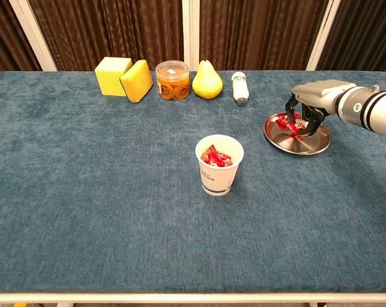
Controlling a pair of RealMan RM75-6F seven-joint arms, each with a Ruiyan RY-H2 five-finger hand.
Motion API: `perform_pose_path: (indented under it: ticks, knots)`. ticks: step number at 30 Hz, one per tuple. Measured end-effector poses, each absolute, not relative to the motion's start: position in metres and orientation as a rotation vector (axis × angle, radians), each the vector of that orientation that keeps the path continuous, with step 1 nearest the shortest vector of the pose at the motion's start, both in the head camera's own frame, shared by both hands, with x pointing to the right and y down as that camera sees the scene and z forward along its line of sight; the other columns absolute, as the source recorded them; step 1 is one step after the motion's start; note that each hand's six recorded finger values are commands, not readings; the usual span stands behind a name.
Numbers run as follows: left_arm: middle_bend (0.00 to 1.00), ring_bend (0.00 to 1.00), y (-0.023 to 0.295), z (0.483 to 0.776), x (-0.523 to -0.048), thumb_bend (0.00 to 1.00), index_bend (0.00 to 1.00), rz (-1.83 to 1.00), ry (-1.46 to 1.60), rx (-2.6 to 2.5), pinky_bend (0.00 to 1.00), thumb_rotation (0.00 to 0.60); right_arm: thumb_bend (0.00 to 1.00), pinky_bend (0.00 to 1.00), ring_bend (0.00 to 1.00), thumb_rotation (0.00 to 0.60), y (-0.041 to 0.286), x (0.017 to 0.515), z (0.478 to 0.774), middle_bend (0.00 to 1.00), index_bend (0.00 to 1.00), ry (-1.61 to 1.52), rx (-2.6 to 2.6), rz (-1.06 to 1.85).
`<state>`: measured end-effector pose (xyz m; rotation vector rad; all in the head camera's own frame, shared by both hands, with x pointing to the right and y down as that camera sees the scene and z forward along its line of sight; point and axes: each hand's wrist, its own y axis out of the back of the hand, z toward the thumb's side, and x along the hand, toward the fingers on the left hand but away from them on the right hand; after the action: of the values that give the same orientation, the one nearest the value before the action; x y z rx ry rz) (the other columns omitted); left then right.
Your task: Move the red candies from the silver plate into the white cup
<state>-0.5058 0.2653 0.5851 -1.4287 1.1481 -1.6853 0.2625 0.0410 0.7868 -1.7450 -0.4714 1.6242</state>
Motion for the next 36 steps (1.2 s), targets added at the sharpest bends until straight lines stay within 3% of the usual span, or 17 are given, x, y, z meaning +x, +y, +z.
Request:
perform_pose_path:
  ticks: [7,20,36]
  knots:
    - [0.17,0.14,0.264,0.584,-0.505,0.0,0.22,-1.677,1.149,-1.426,0.16,0.6,0.35,1.0,1.0,0.6,0.04,0.249,0.763,0.98,0.63,-0.53,-1.806,1.533]
    - [0.17,0.14,0.26,0.582,-0.499,0.0,0.22,-1.658,1.142,-1.428,0.16,0.6,0.33,1.0,1.0,0.6,0.081,0.172,0.659,0.98,0.6,-0.484,-2.123,1.08]
    - [0.17,0.14,0.265,0.583,-0.503,0.0,0.22,-1.669,1.155,-1.426,0.16,0.6,0.33,1.0,1.0,0.6,0.108,0.144,0.677,0.98,0.55,-0.334,-2.172,1.053]
